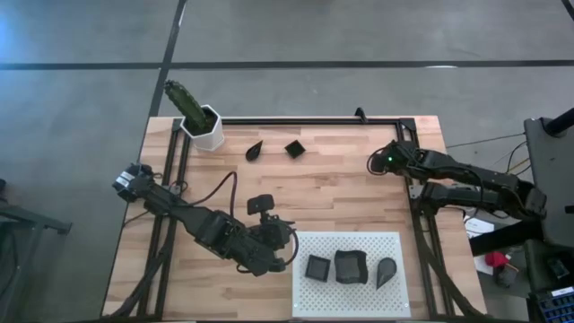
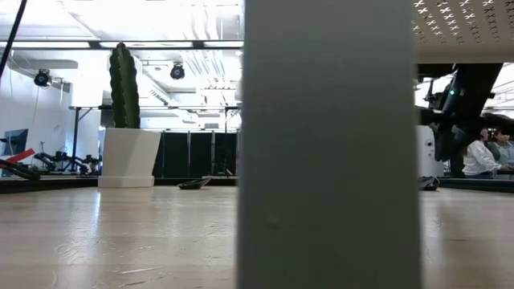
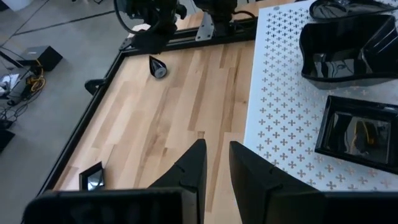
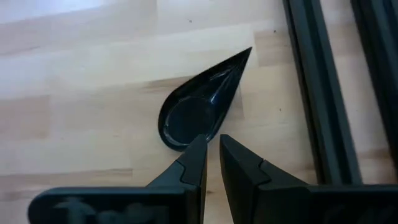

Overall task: Pick & Place Mini shaped plates
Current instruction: Stack the drop-shaped plate on top of the drop-shaped plate on the shelf

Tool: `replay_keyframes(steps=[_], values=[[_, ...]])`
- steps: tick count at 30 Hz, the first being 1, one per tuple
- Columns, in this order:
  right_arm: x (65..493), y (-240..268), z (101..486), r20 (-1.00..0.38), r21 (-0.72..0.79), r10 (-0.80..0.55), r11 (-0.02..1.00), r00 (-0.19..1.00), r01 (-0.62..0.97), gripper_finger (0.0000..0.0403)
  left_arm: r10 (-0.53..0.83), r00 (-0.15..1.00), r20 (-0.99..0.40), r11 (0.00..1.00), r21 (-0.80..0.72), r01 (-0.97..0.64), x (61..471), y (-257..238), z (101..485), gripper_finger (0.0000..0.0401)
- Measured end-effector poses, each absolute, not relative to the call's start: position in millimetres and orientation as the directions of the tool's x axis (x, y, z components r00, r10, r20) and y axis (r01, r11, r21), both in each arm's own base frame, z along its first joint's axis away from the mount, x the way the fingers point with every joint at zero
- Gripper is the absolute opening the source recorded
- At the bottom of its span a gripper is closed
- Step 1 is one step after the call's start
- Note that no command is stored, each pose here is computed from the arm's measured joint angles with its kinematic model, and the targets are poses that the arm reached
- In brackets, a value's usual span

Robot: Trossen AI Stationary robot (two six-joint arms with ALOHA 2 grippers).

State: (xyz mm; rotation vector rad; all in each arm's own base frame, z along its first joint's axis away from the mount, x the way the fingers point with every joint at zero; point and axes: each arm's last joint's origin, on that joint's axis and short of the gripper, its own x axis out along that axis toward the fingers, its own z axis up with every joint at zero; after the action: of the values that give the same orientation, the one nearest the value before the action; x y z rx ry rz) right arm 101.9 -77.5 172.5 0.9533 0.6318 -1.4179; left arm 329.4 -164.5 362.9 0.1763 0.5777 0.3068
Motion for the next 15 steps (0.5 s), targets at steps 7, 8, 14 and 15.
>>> replay_keyframes(steps=[7, 8, 14, 15], values=[[100.8, -78.6, 152.1, -0.851, 0.156, -0.521, -0.131, 0.066, 0.979, 0.0043, 0.337, 0.788, -0.515, 0.938, 0.257, -0.233, 330.0, -164.8, 356.6, 0.0065], [101.2, -79.4, 149.8, -0.847, 0.164, -0.528, -0.134, 0.07, 0.977, 0.0043, 0.337, 0.788, -0.515, 0.938, 0.257, -0.232, 330.0, -164.8, 356.5, 0.0065], [100.3, -83.2, 142.2, -0.831, 0.204, -0.55, -0.16, 0.084, 0.966, 0.0043, 0.334, 0.792, -0.511, 0.939, 0.251, -0.234, 330.4, -165.0, 357.1, 0.0065], [99.6, -83.6, 141.7, -0.831, 0.2, -0.551, -0.163, 0.079, 0.966, 0.0043, 0.334, 0.792, -0.511, 0.939, 0.252, -0.234, 330.4, -165.0, 357.0, 0.0065]])
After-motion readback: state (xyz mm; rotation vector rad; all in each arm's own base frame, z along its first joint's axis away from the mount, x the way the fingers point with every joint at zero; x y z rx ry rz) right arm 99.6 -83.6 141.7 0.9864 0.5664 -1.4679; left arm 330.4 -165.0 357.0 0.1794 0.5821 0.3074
